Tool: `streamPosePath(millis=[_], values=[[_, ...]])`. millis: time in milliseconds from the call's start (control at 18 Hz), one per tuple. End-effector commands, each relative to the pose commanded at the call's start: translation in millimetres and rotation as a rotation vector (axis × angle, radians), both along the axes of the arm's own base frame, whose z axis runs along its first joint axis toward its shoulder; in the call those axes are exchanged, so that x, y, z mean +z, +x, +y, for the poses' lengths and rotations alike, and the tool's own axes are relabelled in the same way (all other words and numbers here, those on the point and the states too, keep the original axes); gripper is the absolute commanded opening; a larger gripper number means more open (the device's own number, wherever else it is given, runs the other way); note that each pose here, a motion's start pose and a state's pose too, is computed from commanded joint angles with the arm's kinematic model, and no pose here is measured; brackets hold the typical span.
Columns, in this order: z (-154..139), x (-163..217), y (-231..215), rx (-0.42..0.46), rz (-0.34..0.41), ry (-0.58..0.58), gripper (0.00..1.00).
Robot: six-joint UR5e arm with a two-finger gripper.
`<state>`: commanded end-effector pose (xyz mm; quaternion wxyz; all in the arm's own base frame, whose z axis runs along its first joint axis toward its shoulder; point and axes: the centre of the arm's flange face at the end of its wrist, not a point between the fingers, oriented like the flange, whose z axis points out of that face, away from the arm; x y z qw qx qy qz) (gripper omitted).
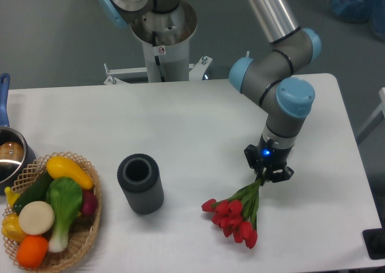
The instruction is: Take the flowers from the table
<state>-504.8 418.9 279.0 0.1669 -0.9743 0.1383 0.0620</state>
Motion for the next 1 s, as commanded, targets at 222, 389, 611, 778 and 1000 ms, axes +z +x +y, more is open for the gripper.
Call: streamPosePath(millis=[222,389,611,778,1000], values=[[2.8,41.8,10.9,0.038,0.013,0.081,0.14],[6.2,71.2,18.3,0.053,0.000,0.171,0.14],[5.9,102.0,32.0,0.074,-0.011,0.248,0.14],[7.2,126.1,42.9,0.078,-0.016,0.305,0.14],[1.2,140.0,47.8,0.088,-0.017,0.337,0.14]])
